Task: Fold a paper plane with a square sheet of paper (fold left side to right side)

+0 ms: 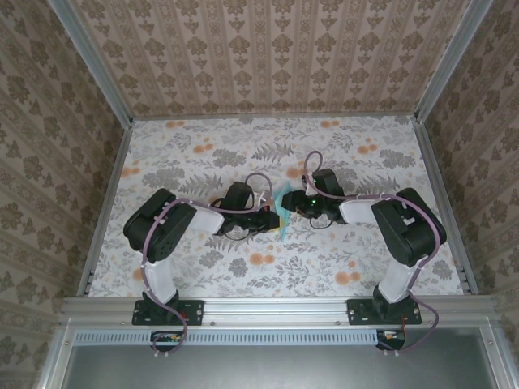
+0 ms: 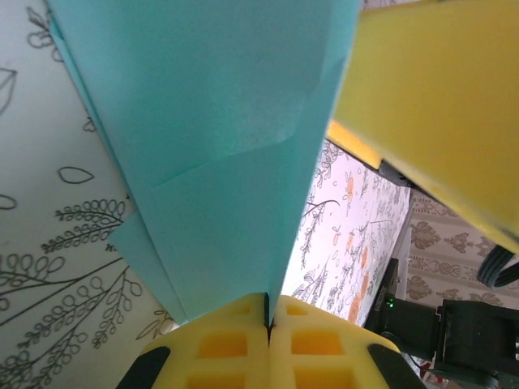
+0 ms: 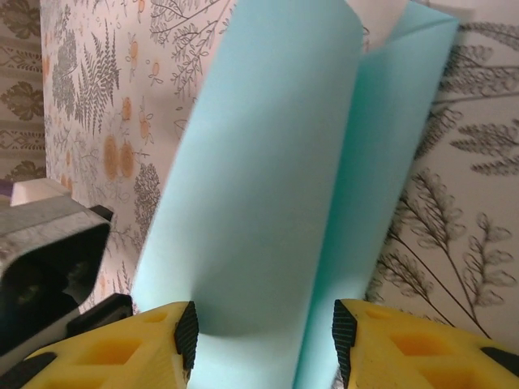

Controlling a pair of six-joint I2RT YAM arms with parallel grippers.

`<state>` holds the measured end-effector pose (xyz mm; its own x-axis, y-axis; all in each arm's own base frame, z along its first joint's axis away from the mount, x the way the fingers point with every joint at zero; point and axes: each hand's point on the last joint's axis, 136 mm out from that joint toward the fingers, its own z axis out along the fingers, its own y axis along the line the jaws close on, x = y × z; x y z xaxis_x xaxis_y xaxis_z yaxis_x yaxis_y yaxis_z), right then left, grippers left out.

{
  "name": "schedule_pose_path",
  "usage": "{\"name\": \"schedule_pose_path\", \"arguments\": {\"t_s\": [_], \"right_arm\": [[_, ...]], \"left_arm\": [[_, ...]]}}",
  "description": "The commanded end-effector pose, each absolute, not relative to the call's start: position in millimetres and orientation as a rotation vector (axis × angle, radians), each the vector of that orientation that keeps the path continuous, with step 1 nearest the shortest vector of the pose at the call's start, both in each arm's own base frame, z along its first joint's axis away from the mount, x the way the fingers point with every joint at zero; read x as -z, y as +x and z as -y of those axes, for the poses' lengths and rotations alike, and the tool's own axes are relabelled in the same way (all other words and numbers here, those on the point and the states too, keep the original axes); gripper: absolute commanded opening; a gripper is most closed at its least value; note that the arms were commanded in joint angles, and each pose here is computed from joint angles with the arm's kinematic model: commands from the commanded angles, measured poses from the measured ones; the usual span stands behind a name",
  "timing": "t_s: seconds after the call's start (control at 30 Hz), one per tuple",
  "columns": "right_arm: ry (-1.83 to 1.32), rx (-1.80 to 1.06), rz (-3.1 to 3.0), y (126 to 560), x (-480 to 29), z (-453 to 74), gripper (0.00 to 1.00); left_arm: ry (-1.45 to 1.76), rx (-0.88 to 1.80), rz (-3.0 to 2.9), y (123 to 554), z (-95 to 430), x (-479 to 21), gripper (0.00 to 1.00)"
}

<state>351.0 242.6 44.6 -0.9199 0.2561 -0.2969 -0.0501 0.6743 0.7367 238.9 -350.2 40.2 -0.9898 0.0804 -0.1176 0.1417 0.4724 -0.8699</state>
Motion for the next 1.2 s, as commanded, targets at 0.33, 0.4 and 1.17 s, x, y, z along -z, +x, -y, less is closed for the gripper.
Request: {"name": "schedule_pose_path", "arguments": {"t_s": [0.33, 0.4, 1.17], "right_arm": [[0.204, -0.973, -2.643, 347.7, -22.3, -238.3, 0.45], [0.212, -0.961, -2.658, 346.7, -19.2, -237.1, 0.45], [0.219, -0.913, -2.715, 343.4, -6.3, -235.0, 0.44]], "left_arm": [[0.125, 1.612, -2.647, 240.5, 345.0, -30.5, 0.04], [0.124, 1.612, -2.649, 240.4, 345.0, -30.0, 0.05], [0.136, 1.535, -2.596, 253.5, 315.7, -73.4, 0.53]]}}
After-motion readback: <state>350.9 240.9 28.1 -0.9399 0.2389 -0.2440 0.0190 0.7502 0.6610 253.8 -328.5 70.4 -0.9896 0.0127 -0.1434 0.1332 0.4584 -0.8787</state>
